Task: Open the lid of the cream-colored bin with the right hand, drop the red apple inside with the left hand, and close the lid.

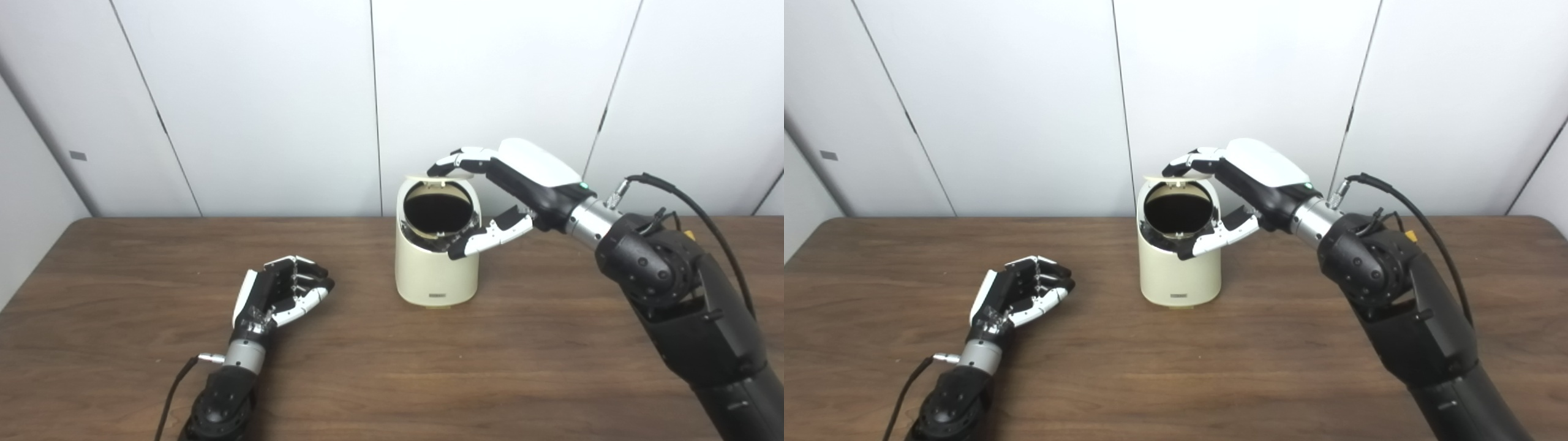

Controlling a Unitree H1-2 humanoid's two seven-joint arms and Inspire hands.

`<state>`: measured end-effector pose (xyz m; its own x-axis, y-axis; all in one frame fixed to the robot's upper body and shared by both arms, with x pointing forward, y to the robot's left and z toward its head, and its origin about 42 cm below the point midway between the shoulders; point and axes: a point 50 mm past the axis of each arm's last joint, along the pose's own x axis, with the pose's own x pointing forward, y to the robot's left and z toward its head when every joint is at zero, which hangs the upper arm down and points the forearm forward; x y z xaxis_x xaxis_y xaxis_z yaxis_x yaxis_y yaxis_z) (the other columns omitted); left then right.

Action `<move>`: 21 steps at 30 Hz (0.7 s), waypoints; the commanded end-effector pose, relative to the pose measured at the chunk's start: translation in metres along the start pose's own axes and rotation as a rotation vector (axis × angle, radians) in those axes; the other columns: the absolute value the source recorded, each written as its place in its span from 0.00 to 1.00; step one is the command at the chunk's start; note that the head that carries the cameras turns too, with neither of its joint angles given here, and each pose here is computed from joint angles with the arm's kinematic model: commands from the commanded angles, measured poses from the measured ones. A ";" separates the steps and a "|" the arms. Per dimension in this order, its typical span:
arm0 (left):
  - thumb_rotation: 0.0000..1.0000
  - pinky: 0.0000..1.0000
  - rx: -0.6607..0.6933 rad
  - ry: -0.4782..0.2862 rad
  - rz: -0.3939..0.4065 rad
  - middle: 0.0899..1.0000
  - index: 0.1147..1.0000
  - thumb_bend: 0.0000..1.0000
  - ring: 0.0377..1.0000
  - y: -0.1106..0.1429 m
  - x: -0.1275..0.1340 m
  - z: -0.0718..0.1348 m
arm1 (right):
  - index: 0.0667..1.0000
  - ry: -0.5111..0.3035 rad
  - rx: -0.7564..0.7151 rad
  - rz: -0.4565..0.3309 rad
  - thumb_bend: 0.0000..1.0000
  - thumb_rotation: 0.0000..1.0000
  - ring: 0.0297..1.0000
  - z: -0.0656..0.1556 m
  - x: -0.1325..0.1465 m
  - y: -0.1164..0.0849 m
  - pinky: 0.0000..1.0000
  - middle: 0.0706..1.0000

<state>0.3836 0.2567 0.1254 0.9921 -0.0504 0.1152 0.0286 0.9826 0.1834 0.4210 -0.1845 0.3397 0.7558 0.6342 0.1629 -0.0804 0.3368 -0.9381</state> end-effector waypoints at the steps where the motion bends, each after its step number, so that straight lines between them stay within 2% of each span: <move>1: 0.06 0.43 0.003 -0.026 -0.006 0.56 0.43 0.50 0.51 -0.002 0.004 0.011 | 0.79 -0.024 -0.046 -0.029 0.73 0.45 0.96 0.007 0.001 -0.020 0.92 0.80; 9: 0.06 0.43 -0.004 -0.023 0.001 0.55 0.43 0.50 0.51 -0.003 0.003 0.012 | 0.79 -0.021 -0.061 0.003 0.74 0.44 1.00 0.009 0.002 -0.019 0.90 0.81; 17: 0.06 0.42 0.007 -0.022 0.002 0.55 0.43 0.50 0.51 -0.005 0.002 0.015 | 0.79 -0.021 -0.098 0.026 0.73 0.43 1.00 0.009 0.000 -0.020 0.93 0.79; 21: 0.06 0.43 0.014 -0.020 0.005 0.56 0.43 0.50 0.52 -0.005 0.002 0.015 | 0.78 -0.026 -0.113 0.036 0.73 0.46 1.00 0.010 -0.002 -0.019 0.97 0.79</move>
<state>0.3804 0.2529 0.1280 0.9940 -0.0367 0.1026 0.0175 0.9831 0.1821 0.4165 -0.1834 0.3378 0.7535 0.6530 0.0765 -0.1072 0.2368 -0.9656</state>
